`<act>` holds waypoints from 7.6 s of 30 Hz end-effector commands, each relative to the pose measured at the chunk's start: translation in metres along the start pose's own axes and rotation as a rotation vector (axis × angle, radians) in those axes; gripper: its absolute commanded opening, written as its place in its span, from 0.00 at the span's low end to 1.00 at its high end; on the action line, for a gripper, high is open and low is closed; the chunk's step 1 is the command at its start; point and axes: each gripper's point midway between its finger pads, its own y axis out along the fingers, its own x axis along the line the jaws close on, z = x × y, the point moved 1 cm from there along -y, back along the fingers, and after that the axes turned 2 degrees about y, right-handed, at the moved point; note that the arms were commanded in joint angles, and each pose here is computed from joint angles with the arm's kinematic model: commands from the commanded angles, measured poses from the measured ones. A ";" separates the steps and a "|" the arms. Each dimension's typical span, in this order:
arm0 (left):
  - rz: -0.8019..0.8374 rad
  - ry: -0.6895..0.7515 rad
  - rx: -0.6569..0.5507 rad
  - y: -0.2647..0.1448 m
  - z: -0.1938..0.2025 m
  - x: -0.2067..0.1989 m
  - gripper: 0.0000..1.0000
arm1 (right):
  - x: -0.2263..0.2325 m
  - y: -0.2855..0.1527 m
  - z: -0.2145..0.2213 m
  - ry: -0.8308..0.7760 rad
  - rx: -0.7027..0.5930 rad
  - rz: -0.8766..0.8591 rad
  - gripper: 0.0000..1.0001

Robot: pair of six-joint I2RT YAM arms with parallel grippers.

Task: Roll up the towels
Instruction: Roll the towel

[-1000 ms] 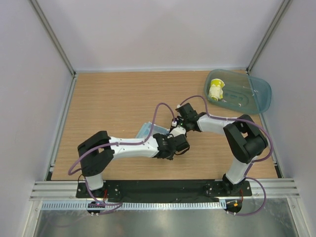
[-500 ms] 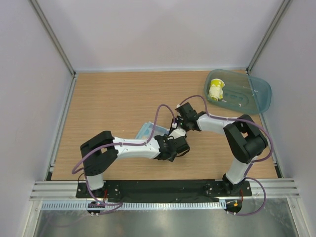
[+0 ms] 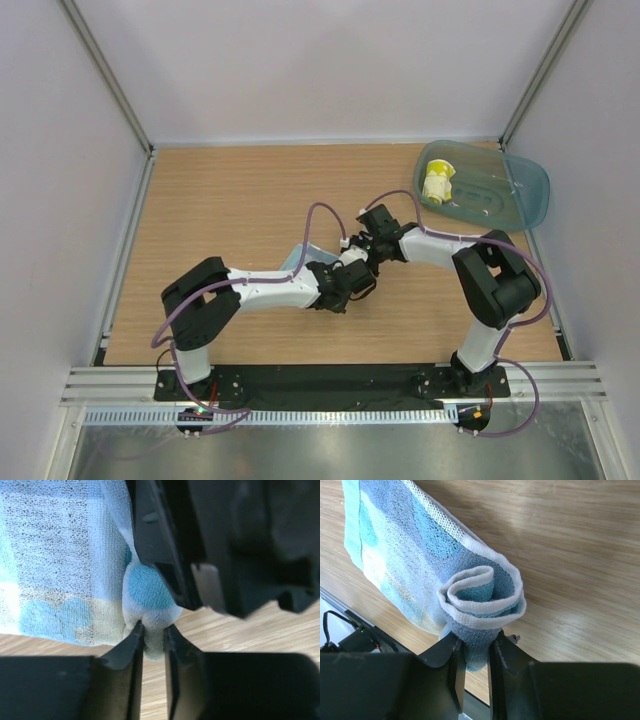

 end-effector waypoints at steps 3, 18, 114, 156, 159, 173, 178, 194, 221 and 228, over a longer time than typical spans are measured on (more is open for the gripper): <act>0.070 0.002 0.183 0.032 0.046 -0.002 0.13 | 0.006 0.002 0.015 -0.029 0.085 -0.015 0.16; 0.382 -0.139 0.176 -0.016 0.025 -0.022 0.05 | -0.028 -0.004 -0.004 -0.018 0.049 0.083 0.47; 0.425 -0.682 0.294 -0.025 0.023 0.063 0.30 | 0.015 0.000 0.000 -0.051 -0.190 -0.331 0.31; -0.080 0.042 -0.001 -0.016 0.022 -0.009 0.47 | 0.022 -0.001 0.004 0.000 -0.080 -0.223 0.25; -0.076 0.058 0.020 -0.008 0.028 -0.012 0.50 | 0.023 -0.001 0.004 0.003 -0.073 -0.223 0.25; -0.078 -0.007 0.153 0.024 0.046 0.005 0.29 | 0.024 -0.001 0.009 0.001 -0.032 -0.224 0.25; -0.032 -0.014 0.170 0.025 0.047 0.002 0.13 | 0.022 -0.002 0.012 0.002 -0.021 -0.220 0.25; 0.212 -0.069 0.139 -0.014 0.042 -0.020 0.08 | -0.045 0.004 -0.014 0.128 -0.053 0.055 0.58; 0.438 -0.132 0.156 -0.039 0.032 -0.038 0.06 | -0.082 -0.065 -0.061 0.138 -0.250 0.295 0.54; 0.620 -0.292 0.180 -0.047 0.023 -0.041 0.00 | -0.066 -0.080 -0.053 0.110 -0.297 0.197 0.54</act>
